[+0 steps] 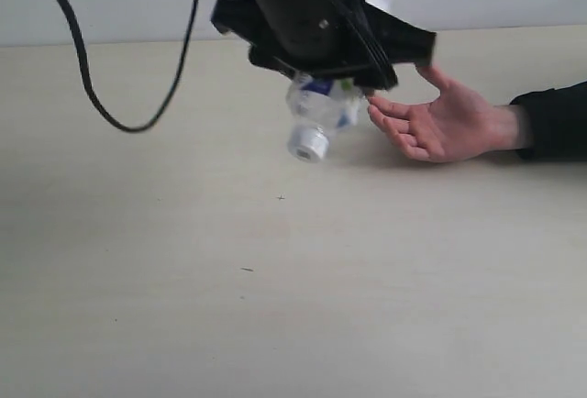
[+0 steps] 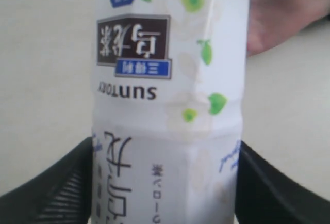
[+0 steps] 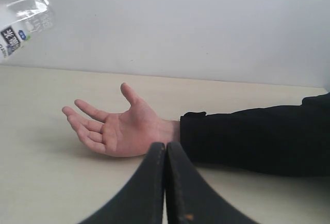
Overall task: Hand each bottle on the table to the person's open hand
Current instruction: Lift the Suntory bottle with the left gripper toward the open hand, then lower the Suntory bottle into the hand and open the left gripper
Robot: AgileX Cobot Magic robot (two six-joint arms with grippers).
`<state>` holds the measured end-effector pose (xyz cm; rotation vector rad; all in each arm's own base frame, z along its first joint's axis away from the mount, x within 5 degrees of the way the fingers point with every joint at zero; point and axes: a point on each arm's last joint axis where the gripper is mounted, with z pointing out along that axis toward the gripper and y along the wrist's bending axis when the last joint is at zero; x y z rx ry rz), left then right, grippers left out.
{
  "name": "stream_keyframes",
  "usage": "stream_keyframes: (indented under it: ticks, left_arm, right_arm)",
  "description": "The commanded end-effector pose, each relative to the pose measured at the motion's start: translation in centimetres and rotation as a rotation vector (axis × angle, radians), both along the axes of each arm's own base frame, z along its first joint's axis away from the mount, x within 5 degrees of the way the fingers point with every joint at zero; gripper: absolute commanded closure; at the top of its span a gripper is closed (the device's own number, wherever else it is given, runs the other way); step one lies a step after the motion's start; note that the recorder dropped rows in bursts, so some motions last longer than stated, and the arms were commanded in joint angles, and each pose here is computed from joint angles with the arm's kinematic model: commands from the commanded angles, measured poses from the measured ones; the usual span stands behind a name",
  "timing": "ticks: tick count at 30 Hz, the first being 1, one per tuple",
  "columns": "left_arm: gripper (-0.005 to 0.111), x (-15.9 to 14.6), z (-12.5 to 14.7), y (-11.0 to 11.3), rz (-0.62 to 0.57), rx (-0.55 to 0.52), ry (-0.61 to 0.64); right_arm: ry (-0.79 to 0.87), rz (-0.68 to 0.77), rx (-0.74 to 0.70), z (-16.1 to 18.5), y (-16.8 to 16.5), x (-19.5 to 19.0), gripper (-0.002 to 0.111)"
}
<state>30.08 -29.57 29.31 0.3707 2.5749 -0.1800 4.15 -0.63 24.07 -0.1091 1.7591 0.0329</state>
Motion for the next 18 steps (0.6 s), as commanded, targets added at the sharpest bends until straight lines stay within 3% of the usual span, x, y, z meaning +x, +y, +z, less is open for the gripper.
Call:
stream_keyframes:
  ticks: [1,6,11,18]
  left_arm:
    - [0.107,-2.5,-2.2,-3.3,0.008,-0.26,-0.046]
    - [0.107,-2.7,-3.4,-6.0,0.005,-0.542,-0.083]
    - [0.107,-1.7,-5.7,-6.9,0.026,-0.595,-0.066]
    - [0.107,2.0,-9.6,-6.8,0.129,-0.605,-0.041]
  right_arm:
    - [-0.002,0.004,-0.001,-0.1,0.0,0.0,0.108]
    - [-0.002,0.003,0.001,-0.1,0.0,0.0,0.108]
    - [-0.002,0.003,0.001,-0.1,0.0,0.0,0.108]
    - [-0.002,0.003,0.001,-0.1,0.0,0.0,0.108]
